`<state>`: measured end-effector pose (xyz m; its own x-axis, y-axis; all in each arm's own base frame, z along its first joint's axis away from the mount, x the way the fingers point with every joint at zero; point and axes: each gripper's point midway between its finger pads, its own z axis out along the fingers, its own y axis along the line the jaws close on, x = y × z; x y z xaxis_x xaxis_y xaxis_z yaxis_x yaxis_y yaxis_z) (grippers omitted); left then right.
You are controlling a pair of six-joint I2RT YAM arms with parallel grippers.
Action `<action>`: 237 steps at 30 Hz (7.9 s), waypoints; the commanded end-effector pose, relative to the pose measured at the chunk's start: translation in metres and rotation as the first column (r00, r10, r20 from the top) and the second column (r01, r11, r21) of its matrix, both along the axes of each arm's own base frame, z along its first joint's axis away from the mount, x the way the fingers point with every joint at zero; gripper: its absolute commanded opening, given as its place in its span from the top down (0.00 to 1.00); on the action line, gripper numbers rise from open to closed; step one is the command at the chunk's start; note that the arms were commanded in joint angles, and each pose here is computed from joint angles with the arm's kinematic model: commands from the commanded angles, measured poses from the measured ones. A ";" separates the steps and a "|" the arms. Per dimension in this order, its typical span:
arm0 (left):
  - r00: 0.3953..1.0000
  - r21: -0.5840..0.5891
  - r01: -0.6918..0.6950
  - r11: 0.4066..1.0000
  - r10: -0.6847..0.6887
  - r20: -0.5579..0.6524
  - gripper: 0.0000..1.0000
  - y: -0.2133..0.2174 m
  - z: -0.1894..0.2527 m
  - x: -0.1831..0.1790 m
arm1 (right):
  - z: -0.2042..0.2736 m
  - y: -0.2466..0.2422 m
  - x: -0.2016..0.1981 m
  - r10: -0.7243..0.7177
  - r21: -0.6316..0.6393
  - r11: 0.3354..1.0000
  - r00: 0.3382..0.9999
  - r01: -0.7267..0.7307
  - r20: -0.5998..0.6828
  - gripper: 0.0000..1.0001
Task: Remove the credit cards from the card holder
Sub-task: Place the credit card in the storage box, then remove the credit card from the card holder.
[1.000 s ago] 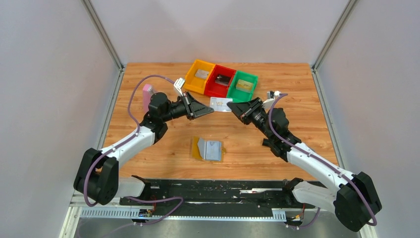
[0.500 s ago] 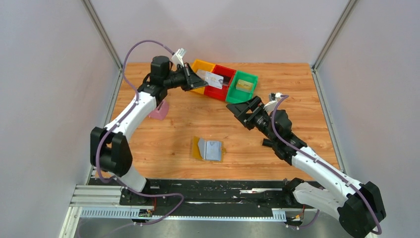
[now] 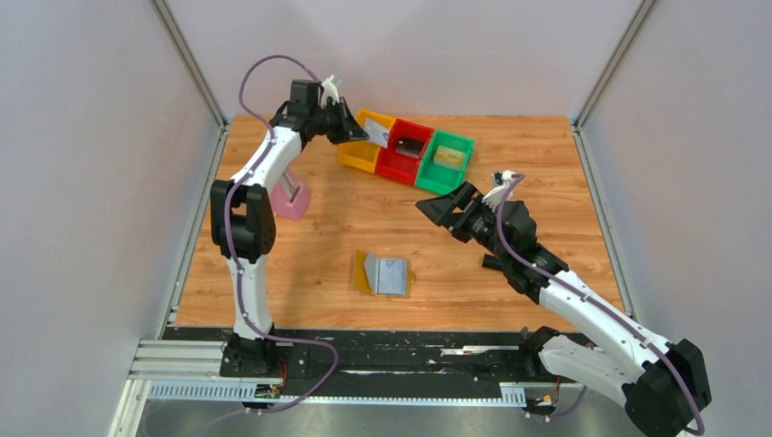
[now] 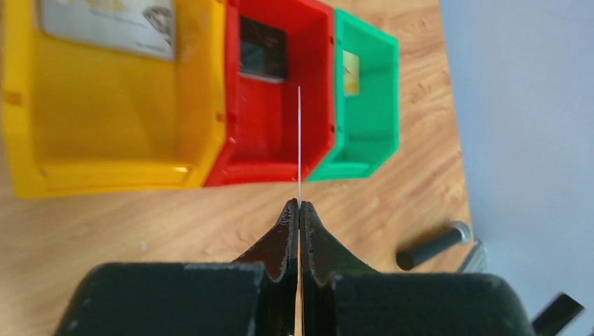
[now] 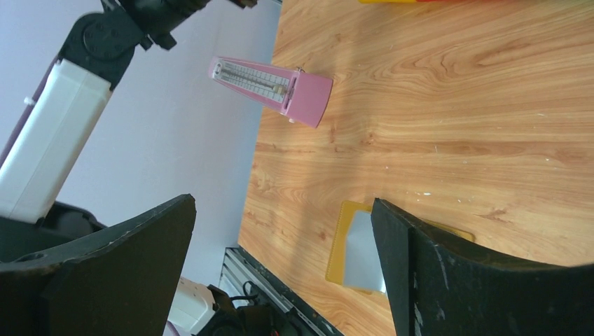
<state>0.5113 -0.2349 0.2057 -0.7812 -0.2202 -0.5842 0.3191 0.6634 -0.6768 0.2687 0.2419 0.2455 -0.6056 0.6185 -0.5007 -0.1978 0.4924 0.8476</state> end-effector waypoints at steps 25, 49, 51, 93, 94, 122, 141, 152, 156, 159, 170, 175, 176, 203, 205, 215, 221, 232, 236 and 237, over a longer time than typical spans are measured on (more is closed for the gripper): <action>0.990 0.043 -0.024 0.999 0.018 0.138 1.00 0.028 -0.058 0.115 | 0.010 -0.001 0.019 -0.032 -0.098 0.995 0.998 0.036 0.046 0.00; 0.979 -0.045 -0.071 0.996 0.078 0.187 0.83 0.019 -0.075 0.143 | 0.022 0.001 0.026 -0.046 -0.090 0.995 0.997 0.052 0.066 0.01; 0.978 -0.041 -0.074 0.996 0.081 0.193 0.81 0.019 -0.074 0.144 | 0.025 0.000 0.026 -0.046 -0.087 0.995 0.996 0.052 0.071 0.01; 0.940 -0.086 -0.212 0.973 0.228 0.255 0.75 0.024 -0.073 0.165 | 0.034 -0.002 0.035 -0.080 -0.100 0.991 0.991 0.090 0.104 0.01; 0.940 -0.084 -0.212 0.974 0.227 0.254 0.73 0.025 -0.073 0.165 | 0.034 -0.002 0.035 -0.079 -0.099 0.991 0.991 0.090 0.105 0.01; 0.948 -0.033 -0.165 0.986 0.167 0.271 0.48 0.025 -0.038 0.149 | 0.046 -0.001 0.018 -0.032 -0.053 0.998 0.992 0.039 0.119 0.01; 0.997 -0.014 0.026 1.000 -0.025 0.068 0.49 0.001 0.006 0.007 | -0.017 0.025 -0.018 0.196 -0.148 0.965 0.970 -0.217 -0.146 0.26; 0.982 -0.018 0.139 0.990 -0.140 -0.125 0.52 -0.012 -0.013 -0.132 | -0.069 0.045 -0.046 0.292 -0.157 0.925 0.912 -0.346 -0.286 0.44; 0.968 -0.019 0.202 0.979 -0.202 -0.148 0.53 -0.021 -0.016 -0.179 | -0.086 0.049 -0.049 0.289 -0.174 0.918 0.901 -0.357 -0.323 0.44; 0.956 -0.019 0.249 0.968 -0.249 -0.157 0.54 -0.031 -0.019 -0.211 | -0.093 0.059 -0.054 0.308 -0.170 0.909 0.888 -0.380 -0.341 0.46; 0.910 -0.039 0.269 0.962 -0.267 -0.317 0.62 -0.031 -0.083 -0.277 | -0.132 0.092 -0.071 0.310 -0.170 0.895 0.849 -0.413 -0.429 0.50; 0.882 -0.056 0.279 0.959 -0.279 -0.380 0.65 -0.030 -0.104 -0.293 | -0.151 0.092 -0.068 0.267 -0.206 0.896 0.848 -0.393 -0.457 0.51; 0.877 -0.048 0.281 0.959 -0.276 -0.393 0.66 -0.029 -0.109 -0.295 | -0.155 0.090 -0.068 0.255 -0.214 0.897 0.849 -0.386 -0.462 0.51; 0.857 0.094 0.245 0.965 -0.170 -0.487 0.68 -0.005 -0.178 -0.308 | -0.200 0.077 -0.055 0.148 -0.332 0.881 0.863 -0.337 -0.482 0.59; 0.855 0.093 0.246 0.965 -0.171 -0.489 0.68 -0.005 -0.180 -0.309 | -0.198 0.078 -0.055 0.158 -0.324 0.883 0.864 -0.340 -0.477 0.60; 0.855 0.077 0.247 0.966 -0.179 -0.487 0.68 -0.006 -0.179 -0.310 | -0.178 0.076 -0.050 0.137 -0.338 0.887 0.879 -0.315 -0.457 0.60; 0.857 0.054 0.245 0.968 -0.190 -0.480 0.68 -0.010 -0.176 -0.310 | -0.169 0.078 -0.047 0.145 -0.336 0.890 0.889 -0.309 -0.435 0.62; 0.851 0.018 0.239 0.971 -0.200 -0.485 0.71 -0.015 -0.175 -0.309 | -0.174 0.085 -0.044 0.165 -0.335 0.884 0.888 -0.327 -0.430 0.67; 0.850 0.016 0.239 0.971 -0.201 -0.486 0.73 -0.015 -0.176 -0.309 | -0.180 0.087 -0.044 0.167 -0.339 0.879 0.882 -0.336 -0.440 0.67; 0.850 0.016 0.239 0.971 -0.201 -0.487 0.74 -0.015 -0.176 -0.309 | -0.181 0.087 -0.043 0.168 -0.340 0.878 0.881 -0.338 -0.442 0.67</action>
